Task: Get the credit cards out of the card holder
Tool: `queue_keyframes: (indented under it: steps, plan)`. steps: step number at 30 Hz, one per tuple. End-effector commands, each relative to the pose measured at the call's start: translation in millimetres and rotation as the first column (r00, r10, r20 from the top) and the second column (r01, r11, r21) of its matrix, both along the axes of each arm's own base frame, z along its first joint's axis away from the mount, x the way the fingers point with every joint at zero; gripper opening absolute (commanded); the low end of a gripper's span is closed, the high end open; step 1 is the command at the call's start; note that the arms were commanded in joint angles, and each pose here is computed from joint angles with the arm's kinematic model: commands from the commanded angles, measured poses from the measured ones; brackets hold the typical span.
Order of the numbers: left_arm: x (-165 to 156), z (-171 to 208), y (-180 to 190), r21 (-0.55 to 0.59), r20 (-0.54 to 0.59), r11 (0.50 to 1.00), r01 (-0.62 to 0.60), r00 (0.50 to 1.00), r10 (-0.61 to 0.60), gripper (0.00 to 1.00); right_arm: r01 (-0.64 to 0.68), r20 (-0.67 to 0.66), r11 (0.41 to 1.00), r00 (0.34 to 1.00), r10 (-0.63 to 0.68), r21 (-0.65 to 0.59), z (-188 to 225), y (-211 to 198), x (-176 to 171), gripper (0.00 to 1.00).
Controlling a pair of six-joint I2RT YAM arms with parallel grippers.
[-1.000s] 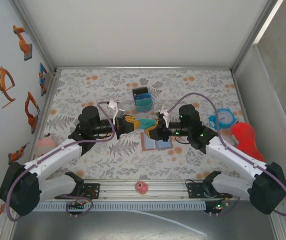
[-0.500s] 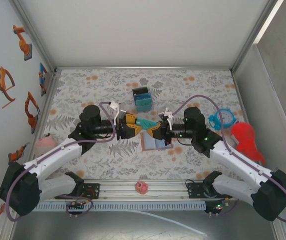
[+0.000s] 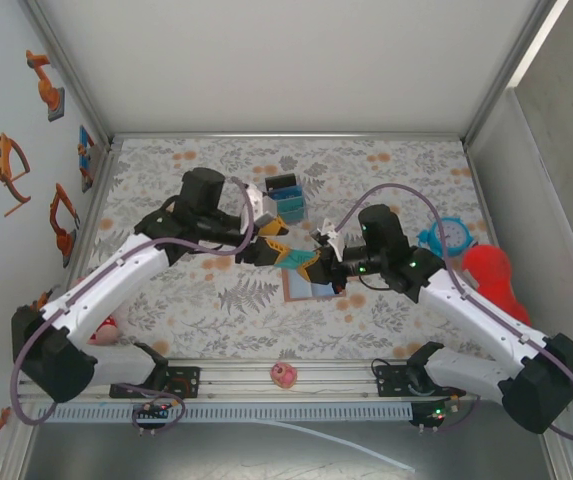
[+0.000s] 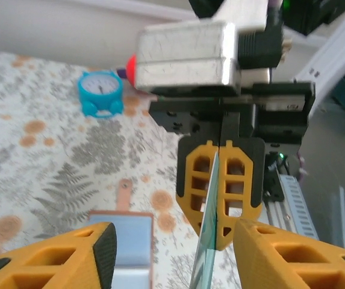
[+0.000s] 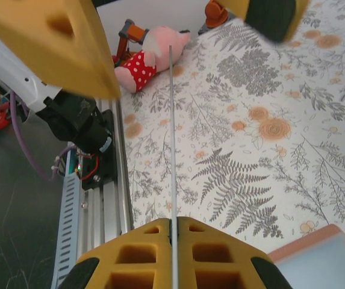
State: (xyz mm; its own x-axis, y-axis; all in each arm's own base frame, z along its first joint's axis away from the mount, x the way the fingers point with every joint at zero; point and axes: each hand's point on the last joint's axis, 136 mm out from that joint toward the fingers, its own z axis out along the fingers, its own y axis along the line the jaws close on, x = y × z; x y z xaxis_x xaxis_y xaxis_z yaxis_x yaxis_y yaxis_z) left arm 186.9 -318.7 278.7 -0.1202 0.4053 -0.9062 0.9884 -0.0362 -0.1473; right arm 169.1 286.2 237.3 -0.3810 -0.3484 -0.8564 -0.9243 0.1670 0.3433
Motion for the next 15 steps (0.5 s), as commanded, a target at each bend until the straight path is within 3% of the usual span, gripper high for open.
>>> queue_keyframes:
  steps: [1,4,11,15]
  plan:
    - [-23.2,-19.8,4.6,0.114,-0.020,0.986,0.117,0.993,-0.116,0.52,-0.038,0.003,0.999,0.999,0.038,-0.025,1.8,-1.6,-4.5,0.00]
    - [-25.0,-22.7,-2.0,0.147,-0.031,0.977,0.152,0.988,-0.149,0.48,-0.040,-0.003,0.999,0.999,0.040,-0.034,-0.9,-0.5,-3.1,0.00]
    - [-19.7,-29.1,-9.5,0.176,-0.047,0.971,0.162,0.987,-0.156,0.04,-0.034,-0.014,0.998,0.999,0.033,-0.050,-5.5,0.2,-0.2,0.00]
    - [-13.8,-38.8,-9.3,0.210,-0.037,0.967,0.142,0.990,-0.138,0.00,-0.003,0.005,0.998,1.000,0.003,-0.060,-4.9,-1.7,4.4,0.00]
